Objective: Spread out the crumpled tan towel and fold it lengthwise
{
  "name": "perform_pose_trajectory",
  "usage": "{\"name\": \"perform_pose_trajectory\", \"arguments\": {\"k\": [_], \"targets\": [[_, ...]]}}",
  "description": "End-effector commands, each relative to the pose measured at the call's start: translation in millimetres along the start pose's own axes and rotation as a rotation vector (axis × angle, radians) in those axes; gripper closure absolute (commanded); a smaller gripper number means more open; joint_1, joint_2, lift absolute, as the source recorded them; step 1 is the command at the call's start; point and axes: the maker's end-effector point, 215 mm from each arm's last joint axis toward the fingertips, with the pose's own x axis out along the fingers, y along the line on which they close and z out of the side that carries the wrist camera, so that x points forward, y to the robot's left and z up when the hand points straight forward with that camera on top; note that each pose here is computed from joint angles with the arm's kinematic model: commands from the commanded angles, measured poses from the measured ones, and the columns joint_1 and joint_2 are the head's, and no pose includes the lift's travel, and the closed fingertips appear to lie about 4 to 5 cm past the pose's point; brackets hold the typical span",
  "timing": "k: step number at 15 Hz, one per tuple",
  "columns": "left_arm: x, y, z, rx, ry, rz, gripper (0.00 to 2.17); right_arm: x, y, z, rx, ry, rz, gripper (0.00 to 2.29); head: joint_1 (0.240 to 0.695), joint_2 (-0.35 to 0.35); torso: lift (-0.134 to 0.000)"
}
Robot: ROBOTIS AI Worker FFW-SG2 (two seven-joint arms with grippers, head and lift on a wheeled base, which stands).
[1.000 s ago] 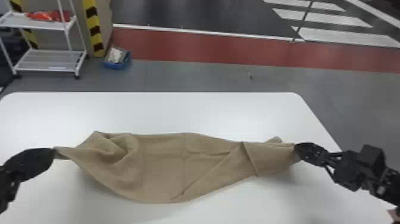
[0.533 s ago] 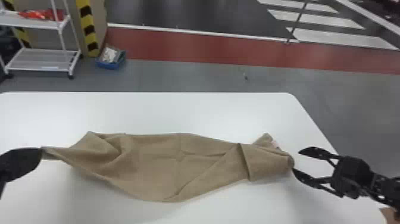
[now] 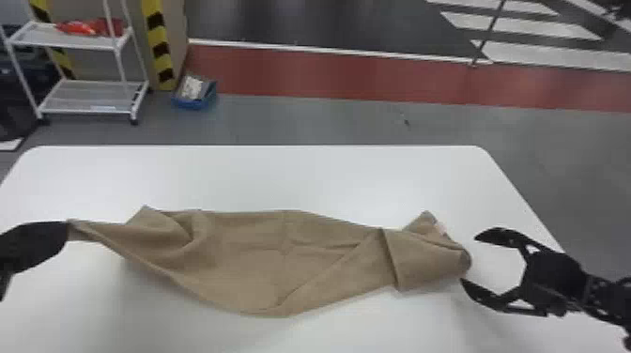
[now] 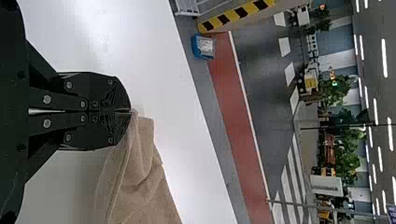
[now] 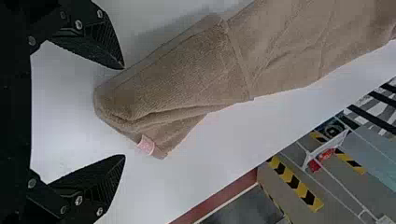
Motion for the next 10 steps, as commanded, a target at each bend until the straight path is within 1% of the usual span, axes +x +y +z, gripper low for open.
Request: {"name": "perform_pose_trajectory", "arguments": {"k": [1,2,3,4,5,7,10], "targets": [[-2,0,0,-0.003,-0.003,-0.006,1.37,13,10,40,0.047,-0.099,0.020,0.26,0.695,-0.121,-0.124],[-2,-1,-1,-0.003,0.001,-0.010,1.37,15,15,60,0.071,-0.140,0.045,0.26,0.695,-0.099,-0.124],[-3,-3,-3,-0.004,0.003,-0.017,1.37,18,19,71,0.083,-0.159,0.058,0.26,0.695,-0.078,-0.124],[-2,-6,-3,-0.004,0.004,-0.026,1.37,22,24,84,0.084,-0.172,0.072,0.26,0.695,-0.039,-0.124],[-2,-7,-4,-0.003,0.006,-0.027,1.37,28,32,90,0.102,-0.174,0.095,0.27,0.695,-0.021,-0.124],[-2,-8,-4,-0.004,0.006,-0.030,1.37,36,48,102,0.108,-0.191,0.134,0.28,0.695,0.004,-0.124],[-2,-9,-7,-0.007,0.012,-0.036,1.37,46,66,109,0.137,-0.191,0.177,0.28,0.695,0.049,-0.124]]}}
